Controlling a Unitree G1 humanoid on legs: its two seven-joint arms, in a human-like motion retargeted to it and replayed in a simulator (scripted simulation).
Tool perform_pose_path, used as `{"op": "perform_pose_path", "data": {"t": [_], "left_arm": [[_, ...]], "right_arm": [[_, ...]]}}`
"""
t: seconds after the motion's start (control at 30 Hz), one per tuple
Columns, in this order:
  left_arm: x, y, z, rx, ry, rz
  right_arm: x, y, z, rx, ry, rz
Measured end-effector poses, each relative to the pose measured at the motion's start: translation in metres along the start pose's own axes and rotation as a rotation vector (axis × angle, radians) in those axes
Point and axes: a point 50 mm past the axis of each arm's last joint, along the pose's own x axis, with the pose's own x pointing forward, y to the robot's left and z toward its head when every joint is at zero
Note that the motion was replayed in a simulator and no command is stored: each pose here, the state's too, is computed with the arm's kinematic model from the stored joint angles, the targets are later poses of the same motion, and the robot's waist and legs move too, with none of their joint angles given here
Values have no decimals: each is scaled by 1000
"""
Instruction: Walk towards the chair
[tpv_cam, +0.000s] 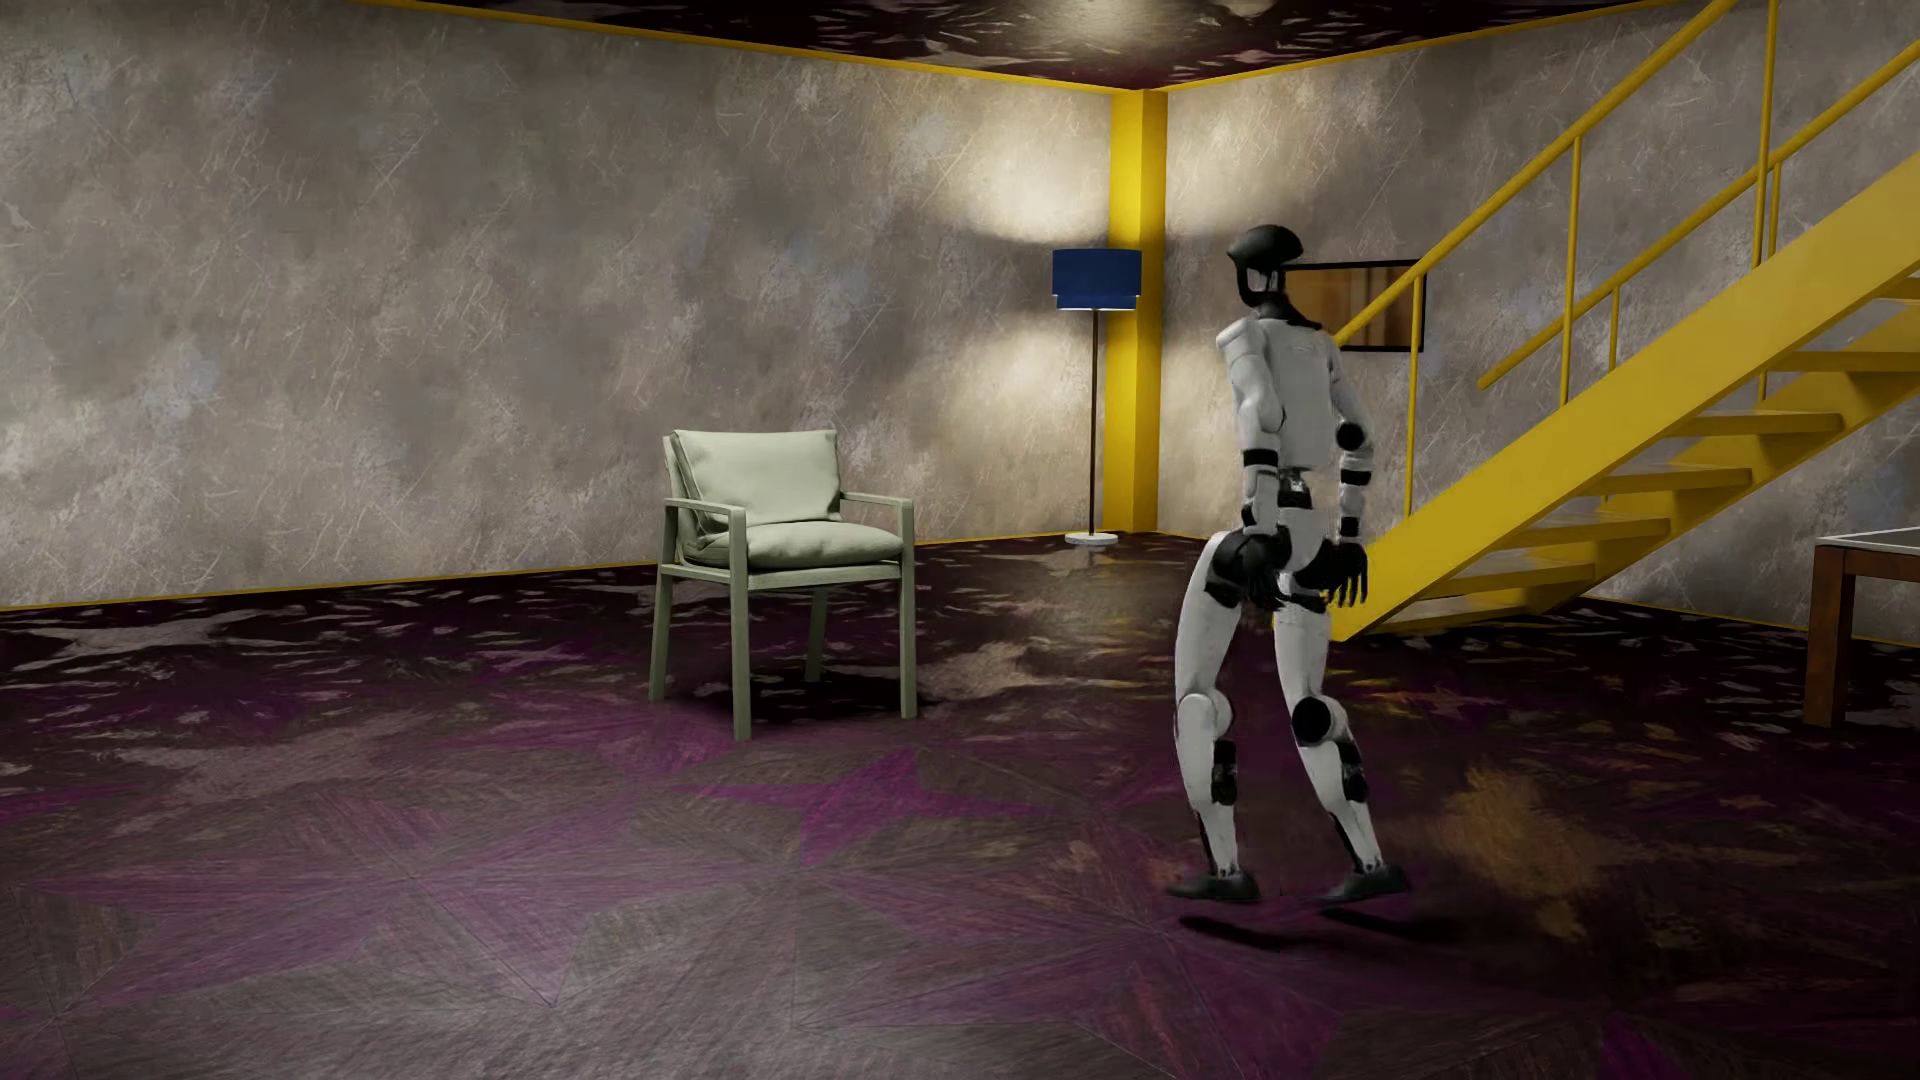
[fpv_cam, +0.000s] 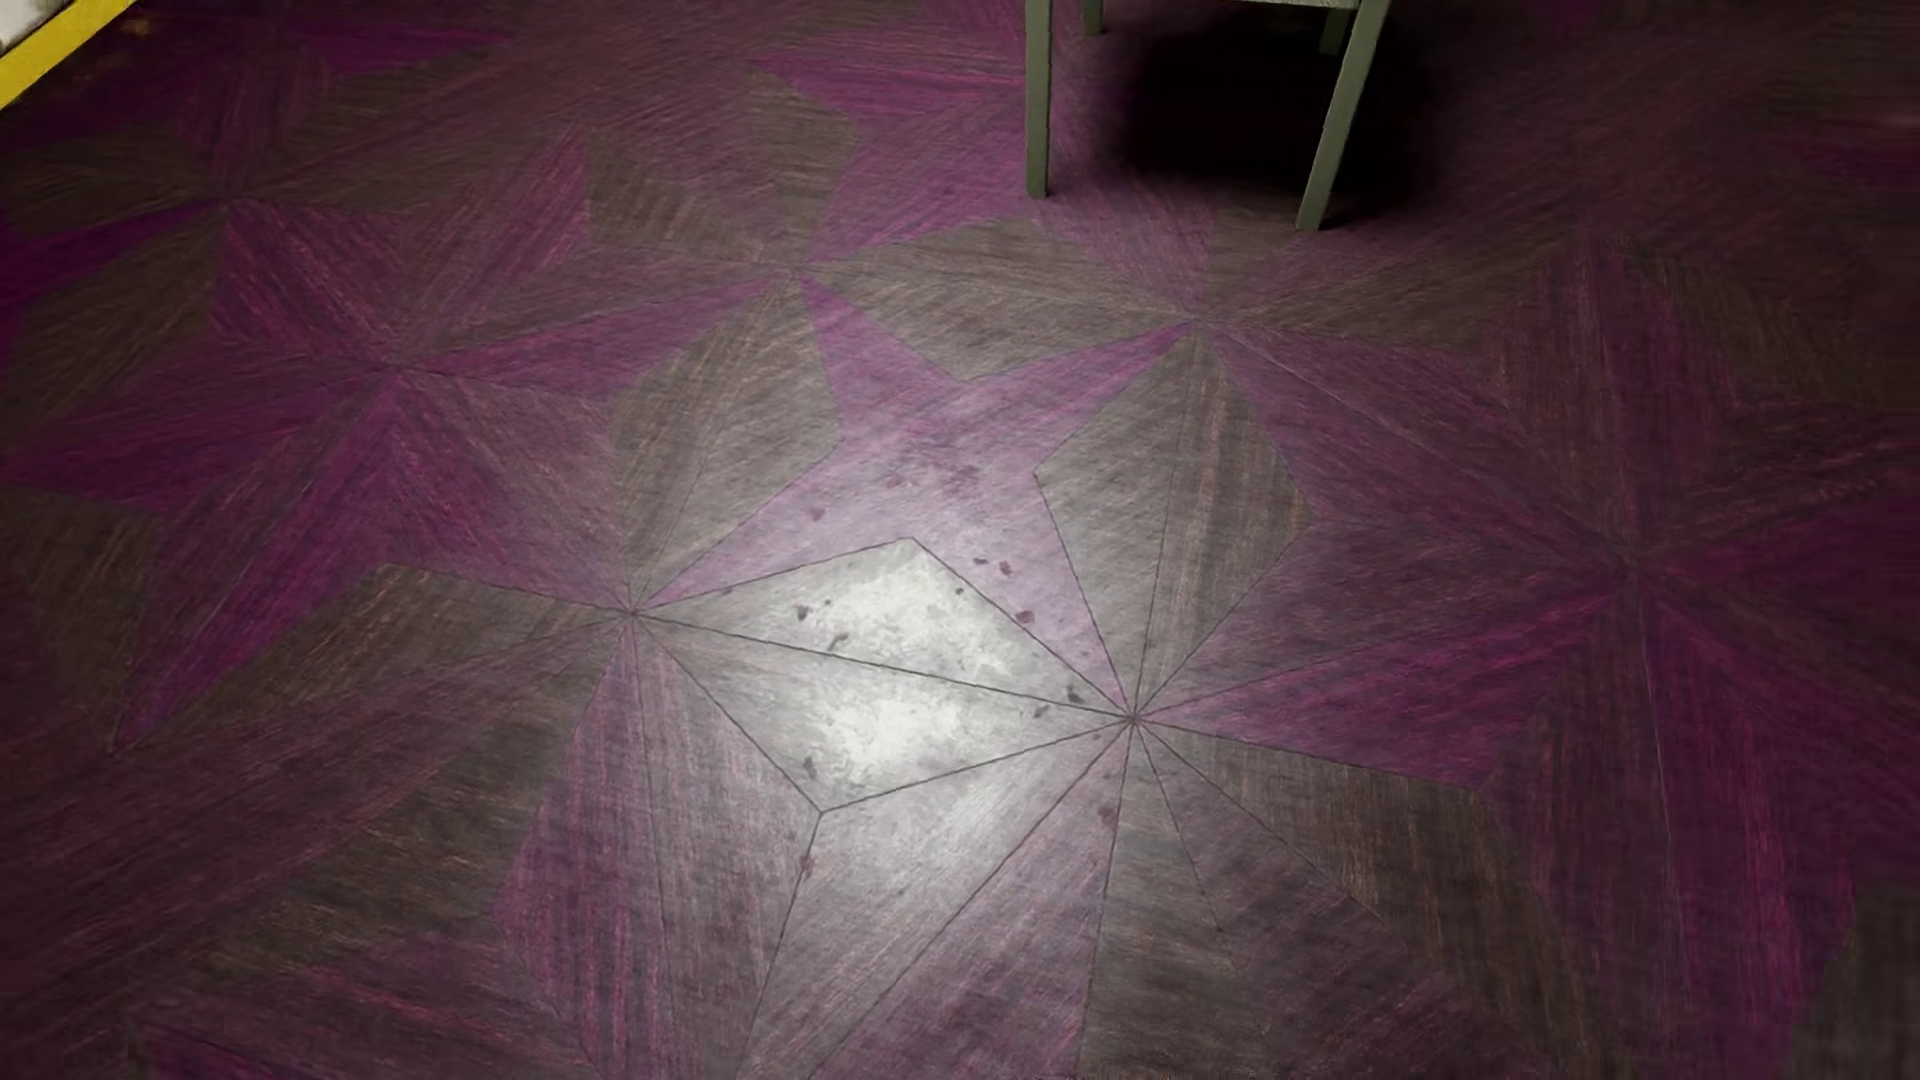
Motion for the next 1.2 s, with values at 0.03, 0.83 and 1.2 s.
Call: {"op": "perform_pose_path", "data": {"t": [0.03,0.83,1.2], "left_arm": [[1,3,5,-2,-15,9],[-3,37,98,-40,-327,95],[5,3,66,-50,-200,13]], "right_arm": [[-3,2,-17,-7,61,6],[-4,31,-5,-99,-6,106],[-14,34,-56,-79,194,109]]}}
